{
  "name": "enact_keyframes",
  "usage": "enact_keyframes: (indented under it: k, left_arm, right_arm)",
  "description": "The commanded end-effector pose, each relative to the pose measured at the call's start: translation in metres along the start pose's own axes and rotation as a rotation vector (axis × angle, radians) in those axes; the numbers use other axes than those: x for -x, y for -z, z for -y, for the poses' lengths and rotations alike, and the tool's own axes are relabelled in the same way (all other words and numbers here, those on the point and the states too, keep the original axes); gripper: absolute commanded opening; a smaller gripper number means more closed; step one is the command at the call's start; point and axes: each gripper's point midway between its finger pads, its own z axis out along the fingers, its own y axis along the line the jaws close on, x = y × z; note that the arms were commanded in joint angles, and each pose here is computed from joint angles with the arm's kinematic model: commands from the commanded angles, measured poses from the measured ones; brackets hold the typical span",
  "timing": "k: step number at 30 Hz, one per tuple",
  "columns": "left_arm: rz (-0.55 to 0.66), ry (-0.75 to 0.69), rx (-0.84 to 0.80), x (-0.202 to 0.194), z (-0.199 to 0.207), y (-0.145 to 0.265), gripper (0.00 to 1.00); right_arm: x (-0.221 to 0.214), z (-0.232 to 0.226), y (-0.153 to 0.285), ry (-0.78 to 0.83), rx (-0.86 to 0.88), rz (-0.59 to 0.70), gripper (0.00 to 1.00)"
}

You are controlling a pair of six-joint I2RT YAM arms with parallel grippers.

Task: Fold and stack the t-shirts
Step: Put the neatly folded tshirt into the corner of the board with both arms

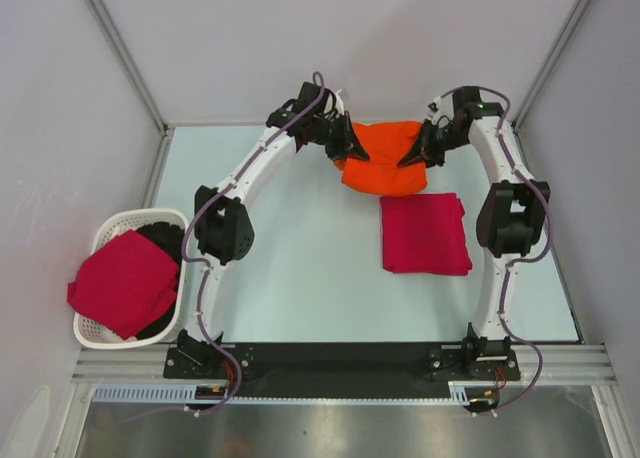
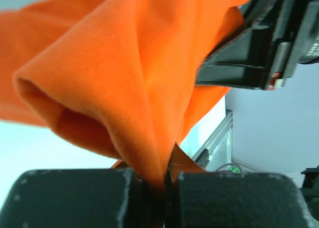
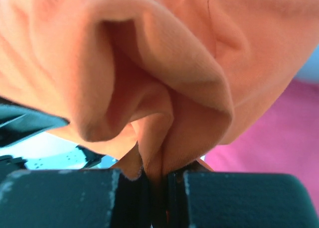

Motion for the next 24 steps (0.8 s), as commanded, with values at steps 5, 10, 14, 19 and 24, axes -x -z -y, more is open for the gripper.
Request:
enact_keyframes:
  k: [5,10,14,19,24]
  left_arm:
    - [-0.160,-0.033,-0.084,-0.064,0.044,-0.020,0.00]
    - [-0.292,-0.067,-0.105,-0.121,0.055,-0.045,0.00]
    - [-0.398,-0.050,-0.095,-0.163,0.044,-0.061,0.00]
    - [-0.457,-0.043,-0.084,-0.185,0.036,-0.072,0.00]
    - [-0.495,-0.027,-0.065,-0.199,0.025,-0.074,0.00]
  right_arm:
    - [-0.049,0.026,0.051,-0.060,-0.090,0.021,0.00]
    - [-0.087,0.052,0.052,-0.103,-0.129,-0.018,0.00]
    - [-0.119,0.079,0.046,-0.180,-0.157,-0.068,0.00]
    - [-0.155,0.107,0.037,-0.292,-0.200,-0.156,0.00]
    - [-0.185,0.130,0.026,-0.371,-0.231,-0.222,0.00]
